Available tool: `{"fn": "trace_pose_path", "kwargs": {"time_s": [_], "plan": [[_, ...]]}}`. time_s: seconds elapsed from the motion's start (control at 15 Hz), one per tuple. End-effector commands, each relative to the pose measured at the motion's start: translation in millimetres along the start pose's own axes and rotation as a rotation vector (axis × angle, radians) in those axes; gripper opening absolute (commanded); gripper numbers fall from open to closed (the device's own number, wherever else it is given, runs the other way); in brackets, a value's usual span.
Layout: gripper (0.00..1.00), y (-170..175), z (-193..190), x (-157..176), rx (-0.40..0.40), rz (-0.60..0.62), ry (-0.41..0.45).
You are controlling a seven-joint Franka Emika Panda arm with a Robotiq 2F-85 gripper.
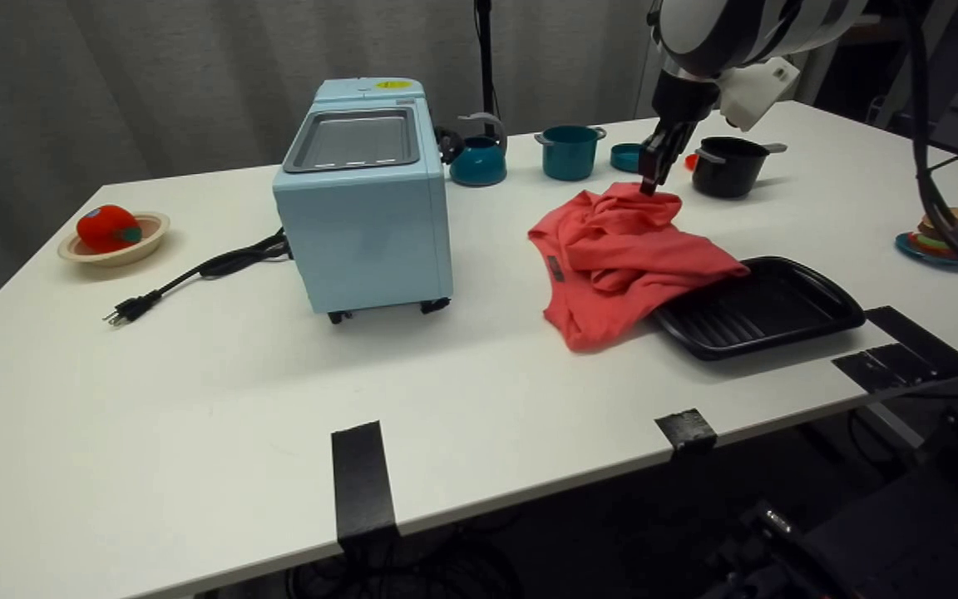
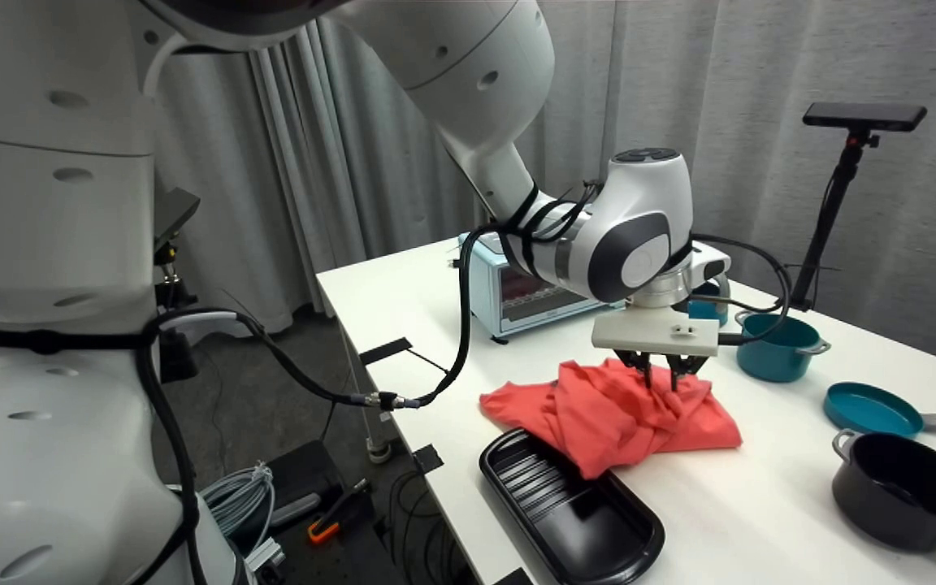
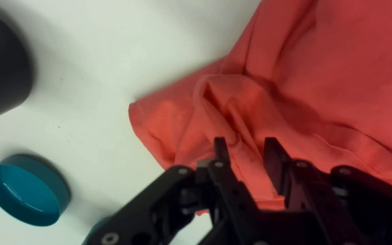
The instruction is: Fold the sweatshirt from bottom to top
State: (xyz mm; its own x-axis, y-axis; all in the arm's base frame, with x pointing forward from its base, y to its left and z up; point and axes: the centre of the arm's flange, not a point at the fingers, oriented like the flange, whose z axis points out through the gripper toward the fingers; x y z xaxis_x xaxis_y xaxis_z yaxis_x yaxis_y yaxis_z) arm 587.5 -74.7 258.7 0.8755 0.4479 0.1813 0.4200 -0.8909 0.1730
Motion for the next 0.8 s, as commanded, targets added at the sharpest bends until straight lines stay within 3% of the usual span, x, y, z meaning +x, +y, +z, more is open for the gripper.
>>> {"fn": "trace_pose_path", "kwargs": {"time_s": [0.0, 0.07, 0.2, 0.27, 0.33, 0.6, 0.73], "plan": [[0.05, -2, 0, -1, -0.001, 0.022, -0.011], [0.00, -1, 2, -2, -0.004, 0.025, -0.010], [0.00, 1, 6, -3, -0.014, 0.016, -0.007], [0.26, 2, 7, -3, -0.030, 0.005, -0.003], [0.27, 5, 8, -2, -0.046, -0.010, 0.002], [0.57, 24, 10, 6, -0.105, -0.068, 0.025], [0.72, 34, 14, 9, -0.093, -0.064, -0.001]]}}
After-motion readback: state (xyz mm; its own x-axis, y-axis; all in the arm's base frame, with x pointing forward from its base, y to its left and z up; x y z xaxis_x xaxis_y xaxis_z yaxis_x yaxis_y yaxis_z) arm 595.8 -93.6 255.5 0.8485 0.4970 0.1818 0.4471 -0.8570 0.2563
